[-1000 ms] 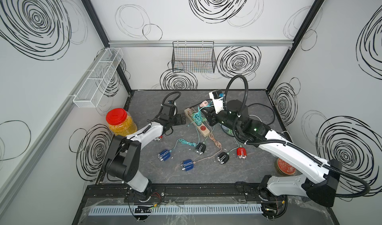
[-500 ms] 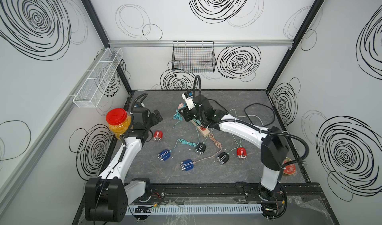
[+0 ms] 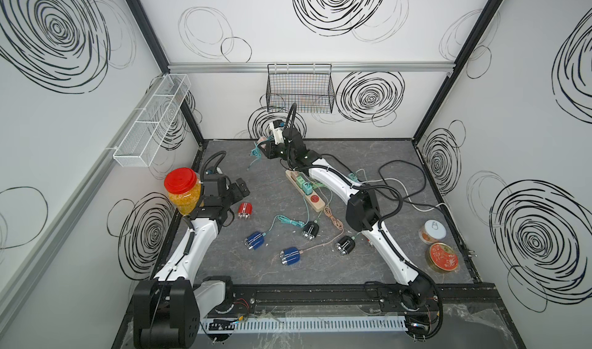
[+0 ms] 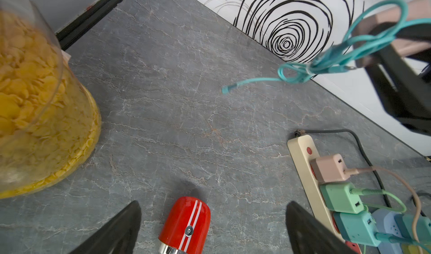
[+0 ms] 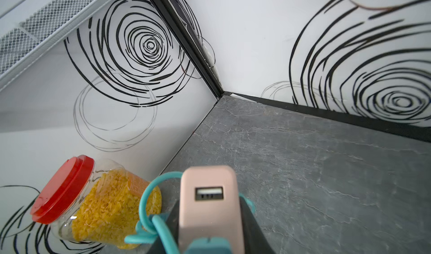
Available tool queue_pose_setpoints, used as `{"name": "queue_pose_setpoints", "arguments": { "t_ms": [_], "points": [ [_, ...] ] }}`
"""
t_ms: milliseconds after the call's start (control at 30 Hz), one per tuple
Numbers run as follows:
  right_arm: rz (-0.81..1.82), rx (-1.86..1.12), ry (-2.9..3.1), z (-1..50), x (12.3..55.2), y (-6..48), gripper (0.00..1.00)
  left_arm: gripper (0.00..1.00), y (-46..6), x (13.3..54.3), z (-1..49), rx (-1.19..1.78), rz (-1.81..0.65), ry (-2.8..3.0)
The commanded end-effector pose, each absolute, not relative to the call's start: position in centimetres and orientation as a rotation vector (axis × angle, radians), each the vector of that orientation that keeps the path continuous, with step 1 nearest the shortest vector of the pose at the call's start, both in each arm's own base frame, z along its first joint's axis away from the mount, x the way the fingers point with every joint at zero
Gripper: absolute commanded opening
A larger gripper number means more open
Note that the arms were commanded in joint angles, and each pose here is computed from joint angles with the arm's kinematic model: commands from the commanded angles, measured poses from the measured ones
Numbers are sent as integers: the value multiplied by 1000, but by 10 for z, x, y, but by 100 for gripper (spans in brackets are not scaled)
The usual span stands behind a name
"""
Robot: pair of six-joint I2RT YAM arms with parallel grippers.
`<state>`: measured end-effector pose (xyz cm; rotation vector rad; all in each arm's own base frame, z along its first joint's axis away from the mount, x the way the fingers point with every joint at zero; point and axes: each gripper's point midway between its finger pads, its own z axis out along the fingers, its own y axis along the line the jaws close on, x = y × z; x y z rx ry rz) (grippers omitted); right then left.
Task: Unplug the electric shaver
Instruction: Place the plug at the center of the board.
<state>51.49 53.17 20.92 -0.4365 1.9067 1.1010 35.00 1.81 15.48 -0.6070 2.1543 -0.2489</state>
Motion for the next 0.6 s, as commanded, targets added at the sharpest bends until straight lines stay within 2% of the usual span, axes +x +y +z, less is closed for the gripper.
{"name": "queue_pose_setpoints", "arguments": {
  "t_ms": [0, 233, 567],
  "points": [
    [1248, -381, 1941, 201, 512, 538, 0, 99, 18, 349, 156, -601, -270, 2142],
    [1250, -447, 2062, 161, 470, 567, 0, 99, 16, 350, 152, -606, -286, 2144],
    [1064, -472, 2268, 113, 431, 567, 0, 99, 15, 348, 149, -611, -283, 2146]
  ]
}}
